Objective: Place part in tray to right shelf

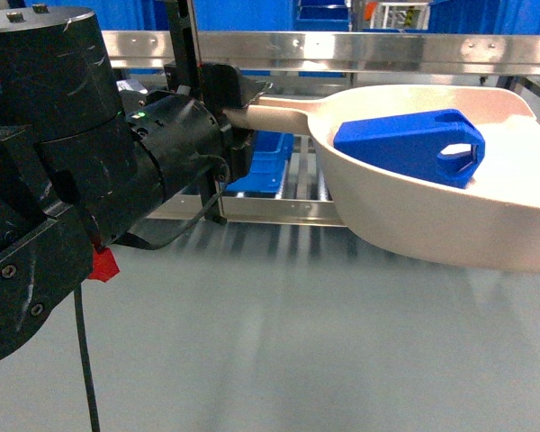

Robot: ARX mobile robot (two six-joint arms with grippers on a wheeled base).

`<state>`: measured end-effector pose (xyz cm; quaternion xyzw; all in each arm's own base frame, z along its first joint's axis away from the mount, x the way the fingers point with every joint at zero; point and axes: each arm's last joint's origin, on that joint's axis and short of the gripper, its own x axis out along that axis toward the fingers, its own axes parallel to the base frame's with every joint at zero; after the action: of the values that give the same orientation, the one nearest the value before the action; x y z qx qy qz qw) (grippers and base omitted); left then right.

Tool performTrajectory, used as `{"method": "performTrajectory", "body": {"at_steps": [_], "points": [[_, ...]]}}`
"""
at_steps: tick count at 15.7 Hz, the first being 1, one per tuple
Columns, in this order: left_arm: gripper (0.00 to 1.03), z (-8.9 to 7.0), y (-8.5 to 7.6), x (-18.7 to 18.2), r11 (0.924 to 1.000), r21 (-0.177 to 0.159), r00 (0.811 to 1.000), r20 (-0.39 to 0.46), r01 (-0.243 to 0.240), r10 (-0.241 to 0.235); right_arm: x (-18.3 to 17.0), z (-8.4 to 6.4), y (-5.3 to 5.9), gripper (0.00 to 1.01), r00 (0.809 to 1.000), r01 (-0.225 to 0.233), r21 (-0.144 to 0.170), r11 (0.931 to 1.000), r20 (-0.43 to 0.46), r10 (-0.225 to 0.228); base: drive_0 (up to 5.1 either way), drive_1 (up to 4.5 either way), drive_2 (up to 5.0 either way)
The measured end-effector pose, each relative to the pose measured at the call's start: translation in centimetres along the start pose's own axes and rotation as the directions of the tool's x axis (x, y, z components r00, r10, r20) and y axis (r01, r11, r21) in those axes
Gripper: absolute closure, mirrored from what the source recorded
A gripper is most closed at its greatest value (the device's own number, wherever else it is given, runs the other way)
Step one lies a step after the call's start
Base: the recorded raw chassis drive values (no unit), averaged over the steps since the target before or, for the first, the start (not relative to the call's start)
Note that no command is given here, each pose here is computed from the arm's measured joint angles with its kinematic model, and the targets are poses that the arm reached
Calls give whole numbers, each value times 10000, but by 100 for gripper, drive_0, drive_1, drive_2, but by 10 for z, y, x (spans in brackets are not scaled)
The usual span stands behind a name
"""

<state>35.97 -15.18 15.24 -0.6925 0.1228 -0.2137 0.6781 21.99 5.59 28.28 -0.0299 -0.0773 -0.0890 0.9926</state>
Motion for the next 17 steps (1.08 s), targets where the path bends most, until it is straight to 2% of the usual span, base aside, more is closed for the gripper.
{"method": "performTrajectory", "body": {"at_steps": [4,8,17], "points": [[90,-4,0,0,10000,-15,9999,-144,1,-1,0,0,0,3,10000,23,0,10000,-3,-23,-77,-77,-77],[90,2,0,0,10000,6,10000,87,-4,4,0,0,0,3,10000,23,2,10000,0,-23,0,0,0],[90,0,0,0,10000,0,10000,8,0,0,0,0,0,3,10000,23,2,10000,0,-23,0,0,0]]}}
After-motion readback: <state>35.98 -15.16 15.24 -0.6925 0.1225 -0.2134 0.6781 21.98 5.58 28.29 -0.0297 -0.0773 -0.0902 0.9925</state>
